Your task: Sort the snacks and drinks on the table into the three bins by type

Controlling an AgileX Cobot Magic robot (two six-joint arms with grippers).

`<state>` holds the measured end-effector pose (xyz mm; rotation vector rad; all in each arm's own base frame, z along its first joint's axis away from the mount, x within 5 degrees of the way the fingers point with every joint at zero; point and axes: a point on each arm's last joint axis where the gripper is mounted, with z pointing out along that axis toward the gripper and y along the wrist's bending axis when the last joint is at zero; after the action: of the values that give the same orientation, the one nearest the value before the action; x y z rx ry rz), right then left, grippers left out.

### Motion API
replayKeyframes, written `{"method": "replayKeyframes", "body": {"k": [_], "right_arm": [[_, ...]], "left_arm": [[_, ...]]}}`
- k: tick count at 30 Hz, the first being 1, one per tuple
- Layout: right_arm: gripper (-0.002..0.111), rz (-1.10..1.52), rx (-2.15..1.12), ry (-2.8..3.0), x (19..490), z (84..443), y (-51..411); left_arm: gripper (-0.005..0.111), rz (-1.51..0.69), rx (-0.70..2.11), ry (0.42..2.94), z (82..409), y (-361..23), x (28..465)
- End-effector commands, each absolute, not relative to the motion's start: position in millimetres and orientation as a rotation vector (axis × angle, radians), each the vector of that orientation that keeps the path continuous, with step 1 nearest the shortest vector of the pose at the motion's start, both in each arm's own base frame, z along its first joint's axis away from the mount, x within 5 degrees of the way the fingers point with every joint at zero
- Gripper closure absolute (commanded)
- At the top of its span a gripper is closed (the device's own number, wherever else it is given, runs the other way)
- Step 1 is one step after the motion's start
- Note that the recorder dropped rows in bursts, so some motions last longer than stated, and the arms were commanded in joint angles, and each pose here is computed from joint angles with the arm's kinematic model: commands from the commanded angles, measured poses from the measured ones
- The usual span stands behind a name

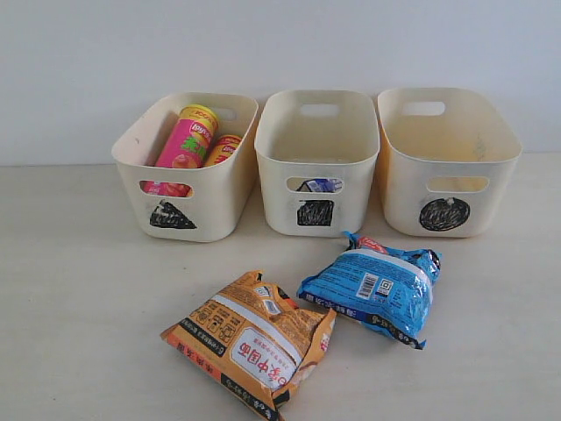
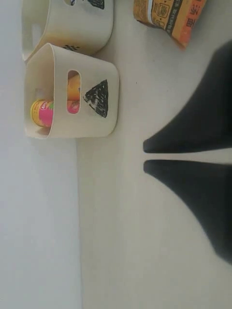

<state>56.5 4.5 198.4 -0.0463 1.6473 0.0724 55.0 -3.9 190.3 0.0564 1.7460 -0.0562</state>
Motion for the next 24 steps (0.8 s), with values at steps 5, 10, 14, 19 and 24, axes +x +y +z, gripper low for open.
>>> {"method": "replayKeyframes", "body": {"k": [5,10,14,19,24], "right_arm": [[0.108,0.07,-0.049,1.638,56.1,199.1,4.5],[0.108,0.07,-0.049,1.638,56.1,199.1,4.5],[0.108,0.07,-0.049,1.638,56.1,199.1,4.5],[0.108,0.07,-0.049,1.638,56.1,199.1,4.5],[0.108,0.071,-0.047,1.625,56.2,200.4,4.4]], "left_arm": [[0.103,-0.06,0.041,1.762,187.9,-3.5,54.7],[0.103,-0.061,0.041,1.761,188.1,-3.5,54.7],[0.103,-0.061,0.041,1.761,188.1,-3.5,54.7],[0.103,-0.061,0.041,1.761,188.1,-3.5,54.7],[0.103,-0.061,0.041,1.752,188.8,-3.5,54.9]]}}
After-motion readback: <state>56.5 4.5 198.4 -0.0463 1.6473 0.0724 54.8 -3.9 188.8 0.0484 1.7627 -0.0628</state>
